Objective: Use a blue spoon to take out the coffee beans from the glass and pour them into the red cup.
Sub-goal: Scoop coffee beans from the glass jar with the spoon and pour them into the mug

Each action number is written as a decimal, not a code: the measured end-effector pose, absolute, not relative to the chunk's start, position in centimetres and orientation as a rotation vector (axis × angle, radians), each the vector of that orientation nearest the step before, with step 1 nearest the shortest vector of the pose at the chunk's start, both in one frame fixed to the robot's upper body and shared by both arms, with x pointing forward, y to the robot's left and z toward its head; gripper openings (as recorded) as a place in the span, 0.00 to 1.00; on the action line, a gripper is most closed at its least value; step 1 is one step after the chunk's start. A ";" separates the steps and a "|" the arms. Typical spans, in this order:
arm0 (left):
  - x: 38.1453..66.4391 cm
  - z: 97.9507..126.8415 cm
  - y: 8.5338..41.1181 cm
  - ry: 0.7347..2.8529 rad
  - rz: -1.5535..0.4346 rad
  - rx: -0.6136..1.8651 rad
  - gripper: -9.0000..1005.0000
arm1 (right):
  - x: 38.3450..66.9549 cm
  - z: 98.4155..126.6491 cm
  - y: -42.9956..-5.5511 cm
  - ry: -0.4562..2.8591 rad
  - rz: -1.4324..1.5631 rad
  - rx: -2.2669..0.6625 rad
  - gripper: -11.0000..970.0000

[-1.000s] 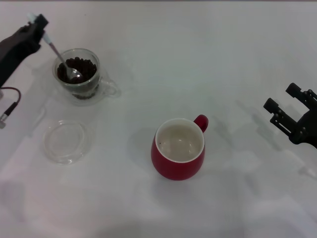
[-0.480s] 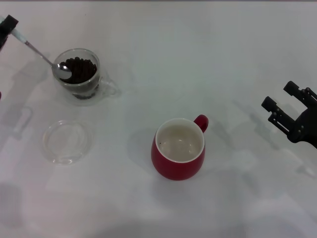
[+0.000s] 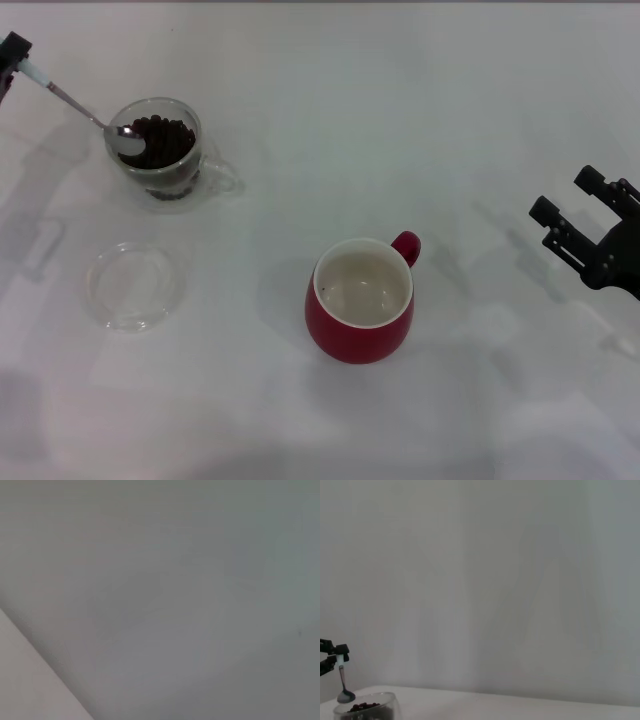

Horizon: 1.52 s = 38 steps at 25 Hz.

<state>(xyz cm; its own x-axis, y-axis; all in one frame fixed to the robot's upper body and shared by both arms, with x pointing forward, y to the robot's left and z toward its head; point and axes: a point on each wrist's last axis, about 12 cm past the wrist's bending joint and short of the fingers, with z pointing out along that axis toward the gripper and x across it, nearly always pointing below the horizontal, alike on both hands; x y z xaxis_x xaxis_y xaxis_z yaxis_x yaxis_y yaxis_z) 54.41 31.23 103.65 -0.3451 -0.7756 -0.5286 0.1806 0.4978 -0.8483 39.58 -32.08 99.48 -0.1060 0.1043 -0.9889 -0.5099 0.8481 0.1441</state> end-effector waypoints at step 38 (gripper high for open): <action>58.9 106.0 25.5 1.670 -0.674 0.377 0.14 | 40.9 99.4 -32.1 1.617 0.495 -0.302 0.76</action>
